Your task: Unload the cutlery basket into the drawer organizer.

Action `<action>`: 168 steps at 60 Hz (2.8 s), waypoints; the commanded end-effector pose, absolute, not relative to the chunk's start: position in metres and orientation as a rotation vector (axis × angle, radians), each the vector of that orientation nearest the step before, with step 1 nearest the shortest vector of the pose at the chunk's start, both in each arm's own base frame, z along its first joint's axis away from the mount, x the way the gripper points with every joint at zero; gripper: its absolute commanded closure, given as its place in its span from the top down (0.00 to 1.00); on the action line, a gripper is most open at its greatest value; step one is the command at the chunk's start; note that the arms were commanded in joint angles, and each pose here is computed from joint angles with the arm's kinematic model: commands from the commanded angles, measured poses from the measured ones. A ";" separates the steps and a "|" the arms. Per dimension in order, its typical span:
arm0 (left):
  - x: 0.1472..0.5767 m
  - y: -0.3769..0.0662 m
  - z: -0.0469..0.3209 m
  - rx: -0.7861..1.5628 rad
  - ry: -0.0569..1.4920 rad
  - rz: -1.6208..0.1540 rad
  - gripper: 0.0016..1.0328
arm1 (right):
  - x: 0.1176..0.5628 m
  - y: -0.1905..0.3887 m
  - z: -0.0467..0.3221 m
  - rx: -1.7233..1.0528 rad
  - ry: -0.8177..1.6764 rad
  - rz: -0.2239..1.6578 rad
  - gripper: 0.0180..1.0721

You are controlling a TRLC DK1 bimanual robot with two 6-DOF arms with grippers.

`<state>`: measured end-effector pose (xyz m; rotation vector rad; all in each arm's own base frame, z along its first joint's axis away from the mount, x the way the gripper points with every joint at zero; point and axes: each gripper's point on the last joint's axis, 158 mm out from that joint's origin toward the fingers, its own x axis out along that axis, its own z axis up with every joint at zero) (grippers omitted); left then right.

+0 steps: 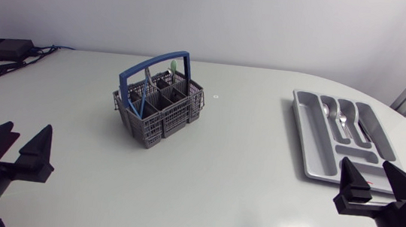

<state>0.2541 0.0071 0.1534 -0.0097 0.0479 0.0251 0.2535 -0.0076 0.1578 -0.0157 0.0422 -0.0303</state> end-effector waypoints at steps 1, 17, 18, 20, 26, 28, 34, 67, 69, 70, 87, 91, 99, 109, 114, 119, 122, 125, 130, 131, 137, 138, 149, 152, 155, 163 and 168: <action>0.254 0.006 0.132 -0.043 0.095 0.026 0.96 | 0.254 -0.006 0.146 -0.028 0.070 -0.023 0.96; 0.254 0.013 0.148 -0.018 0.058 0.059 0.95 | 0.253 -0.008 0.157 -0.035 0.042 -0.032 0.95; 0.253 0.012 0.153 -0.020 0.046 0.055 0.94 | 0.253 -0.007 0.159 -0.034 0.038 -0.031 0.95; 0.253 0.012 0.158 -0.021 0.035 0.055 0.94 | 0.253 -0.005 0.162 -0.034 0.031 -0.025 0.95; 0.254 0.012 0.169 -0.032 0.030 0.056 0.94 | 0.258 -0.001 0.175 -0.035 0.024 -0.022 0.95; 0.255 0.012 0.171 -0.034 0.032 0.056 0.94 | 0.261 -0.001 0.177 -0.034 0.033 -0.025 0.95; 0.263 0.012 0.181 -0.038 0.047 0.056 0.93 | 0.274 0.003 0.184 -0.034 0.062 -0.015 0.95; 0.347 -0.017 0.176 -0.019 0.455 0.028 0.85 | 0.317 0.047 0.168 -0.117 0.323 0.044 0.95; 0.354 -0.028 0.174 0.088 0.508 -0.006 0.85 | 0.315 0.051 0.164 -0.141 0.376 0.052 0.95; 0.356 -0.032 0.171 0.143 0.531 -0.030 0.86 | 0.315 0.053 0.164 -0.148 0.384 0.057 0.95; 0.391 -0.094 0.143 0.176 0.693 -0.308 0.90 | 0.315 0.090 0.119 -0.262 0.683 0.189 0.95; 0.401 -0.100 0.144 0.139 0.695 -0.354 0.88 | 0.315 0.106 0.110 -0.329 0.753 0.241 0.95; 0.417 -0.105 0.140 0.129 0.689 -0.364 0.84 | 0.323 0.116 0.095 -0.368 0.819 0.261 0.95; 0.426 -0.115 0.139 0.132 0.655 -0.379 0.73 | 0.336 0.136 0.095 -0.360 0.791 0.316 0.95; 0.432 -0.113 0.140 0.144 0.638 -0.355 0.64 | 0.336 0.142 0.092 -0.376 0.796 0.340 0.95; 0.434 -0.114 0.143 0.143 0.621 -0.354 0.47 | 0.333 0.147 0.089 -0.385 0.799 0.359 0.95; 0.437 -0.115 0.144 0.142 0.604 -0.354 0.37 | 0.332 0.149 0.087 -0.391 0.802 0.366 0.95; 0.441 -0.113 0.142 0.135 0.607 -0.346 0.27 | 0.331 0.151 0.087 -0.394 0.803 0.369 0.95; 0.442 -0.112 0.138 0.134 0.610 -0.345 0.14 | 0.331 0.153 0.088 -0.399 0.798 0.375 0.95; 0.442 -0.112 0.139 0.134 0.607 -0.345 0.10 | 0.332 0.154 0.089 -0.401 0.796 0.377 0.95; 0.439 -0.113 0.137 0.133 0.613 -0.351 0.03 | 0.332 0.155 0.090 -0.401 0.794 0.380 0.95; 0.437 -0.113 0.137 0.134 0.614 -0.354 0.03 | 0.333 0.155 0.092 -0.402 0.791 0.381 0.95; 0.397 -0.112 0.139 0.137 0.635 -0.401 0.03 | 0.331 0.155 0.091 -0.409 0.796 0.383 0.95; 0.385 -0.111 0.139 0.143 0.639 -0.413 0.03 | 0.331 0.155 0.091 -0.408 0.794 0.384 0.95; 0.373 -0.109 0.138 0.152 0.643 -0.419 0.03 | 0.331 0.155 0.091 -0.409 0.794 0.383 0.95; 0.332 -0.106 0.134 0.170 0.675 -0.455 0.03 | 0.329 0.157 0.092 -0.411 0.793 0.391 0.95; 0.304 -0.103 0.132 0.188 0.666 -0.475 0.03 | 0.326 0.157 0.093 -0.413 0.787 0.396 0.95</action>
